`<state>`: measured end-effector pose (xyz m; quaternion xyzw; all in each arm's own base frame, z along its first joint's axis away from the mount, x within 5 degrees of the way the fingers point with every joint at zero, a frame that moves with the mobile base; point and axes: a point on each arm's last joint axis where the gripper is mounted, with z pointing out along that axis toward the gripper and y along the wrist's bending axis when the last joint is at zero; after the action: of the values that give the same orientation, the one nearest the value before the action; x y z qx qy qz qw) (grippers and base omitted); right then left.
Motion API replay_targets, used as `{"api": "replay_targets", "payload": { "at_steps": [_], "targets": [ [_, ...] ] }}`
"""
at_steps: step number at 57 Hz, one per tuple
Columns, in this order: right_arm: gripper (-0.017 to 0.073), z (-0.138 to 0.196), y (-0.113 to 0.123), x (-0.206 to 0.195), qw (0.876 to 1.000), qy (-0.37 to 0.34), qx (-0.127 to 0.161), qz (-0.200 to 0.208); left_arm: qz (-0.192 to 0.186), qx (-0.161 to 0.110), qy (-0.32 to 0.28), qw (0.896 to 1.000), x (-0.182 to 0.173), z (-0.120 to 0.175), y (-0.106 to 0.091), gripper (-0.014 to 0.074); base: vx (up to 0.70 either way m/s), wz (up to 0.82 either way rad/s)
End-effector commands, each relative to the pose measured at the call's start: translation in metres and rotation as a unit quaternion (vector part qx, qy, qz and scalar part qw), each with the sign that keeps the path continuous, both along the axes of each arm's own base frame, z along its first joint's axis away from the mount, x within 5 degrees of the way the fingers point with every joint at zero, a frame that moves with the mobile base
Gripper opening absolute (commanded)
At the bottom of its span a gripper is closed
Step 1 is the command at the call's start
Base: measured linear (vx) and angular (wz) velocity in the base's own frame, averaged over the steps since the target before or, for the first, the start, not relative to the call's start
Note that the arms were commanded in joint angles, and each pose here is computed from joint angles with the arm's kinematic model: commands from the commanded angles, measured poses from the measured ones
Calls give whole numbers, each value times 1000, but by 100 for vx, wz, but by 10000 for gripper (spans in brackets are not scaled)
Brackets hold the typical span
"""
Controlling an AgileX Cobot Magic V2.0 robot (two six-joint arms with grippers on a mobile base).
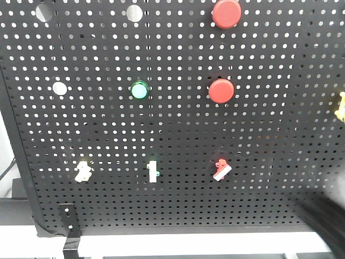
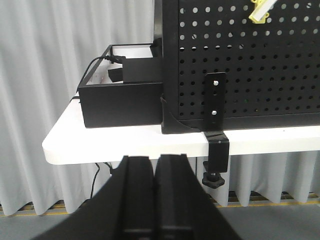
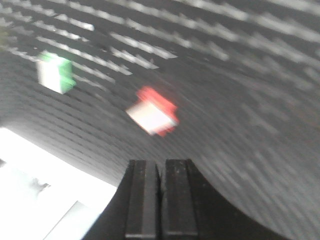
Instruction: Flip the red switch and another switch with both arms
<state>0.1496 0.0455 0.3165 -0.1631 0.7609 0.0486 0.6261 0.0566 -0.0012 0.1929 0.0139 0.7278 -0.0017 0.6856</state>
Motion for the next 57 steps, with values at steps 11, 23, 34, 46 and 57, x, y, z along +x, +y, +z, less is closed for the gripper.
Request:
{"api": "replay_targets", "payload": {
  "at_steps": [11,23,34,46,57],
  "targets": [
    [-6,-67,-38,-71,990,-100,25,-99,1,-9,-37,999,0,2,0,3,0,0],
    [-6,-120,-42,-94,987,-116,32,-109,1,-9,-37,999,0,2,0,3,0,0],
    [-6,-129,-43,-93,991,-63,12,-115,1,-9,-36,999,0,1,0,3,0,0],
    [-6,-129,-43,-93,991,-62,11,-115,1,-9,-36,999,0,1,0,3,0,0],
    [-6,-129,-43,-93,991,-62,11,-115,1,-9,-36,999,0,1,0,3,0,0]
  ]
}}
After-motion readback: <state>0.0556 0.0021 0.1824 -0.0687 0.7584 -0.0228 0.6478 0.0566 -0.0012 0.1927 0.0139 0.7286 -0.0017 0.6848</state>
